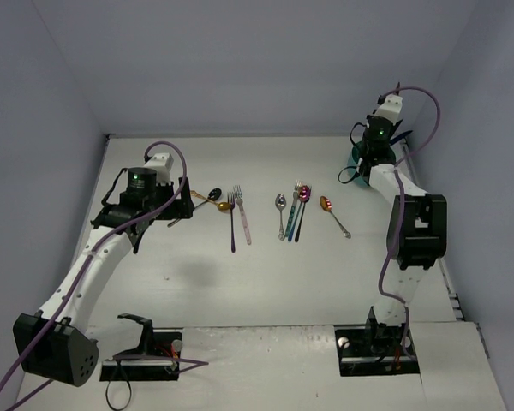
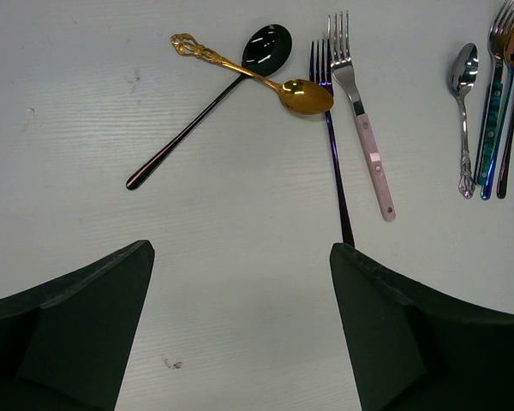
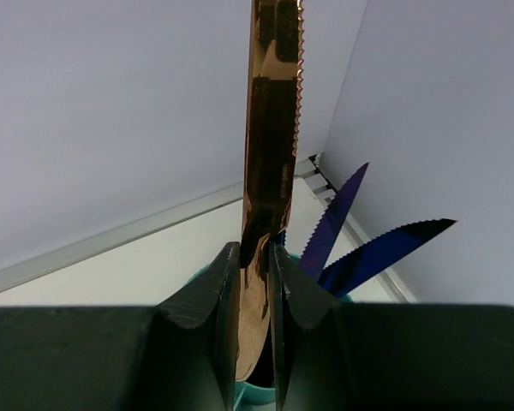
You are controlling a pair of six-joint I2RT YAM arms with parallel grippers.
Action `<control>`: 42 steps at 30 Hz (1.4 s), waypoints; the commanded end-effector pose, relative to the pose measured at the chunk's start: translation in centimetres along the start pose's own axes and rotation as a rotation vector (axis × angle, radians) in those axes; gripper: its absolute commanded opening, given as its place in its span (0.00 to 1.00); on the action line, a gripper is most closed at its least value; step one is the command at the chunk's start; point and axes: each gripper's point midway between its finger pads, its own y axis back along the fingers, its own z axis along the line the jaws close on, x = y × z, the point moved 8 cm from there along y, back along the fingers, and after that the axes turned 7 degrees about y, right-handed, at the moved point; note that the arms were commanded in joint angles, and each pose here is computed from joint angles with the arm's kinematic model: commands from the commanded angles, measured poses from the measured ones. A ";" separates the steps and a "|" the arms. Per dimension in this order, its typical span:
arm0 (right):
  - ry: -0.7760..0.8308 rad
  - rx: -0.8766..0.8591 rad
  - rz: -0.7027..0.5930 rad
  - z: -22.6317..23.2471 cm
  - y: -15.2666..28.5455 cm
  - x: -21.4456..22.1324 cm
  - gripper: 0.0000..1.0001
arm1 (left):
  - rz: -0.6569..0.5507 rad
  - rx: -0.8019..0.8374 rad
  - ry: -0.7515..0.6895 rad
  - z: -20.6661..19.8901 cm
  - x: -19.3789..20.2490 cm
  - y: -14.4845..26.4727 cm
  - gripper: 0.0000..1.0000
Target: Sort the eating utensils into containers
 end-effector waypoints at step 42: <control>-0.053 0.061 -0.122 -0.2 -0.2 2.5 0.17 | -0.048 0.030 0.011 -0.5 -1.4 -0.3 0.82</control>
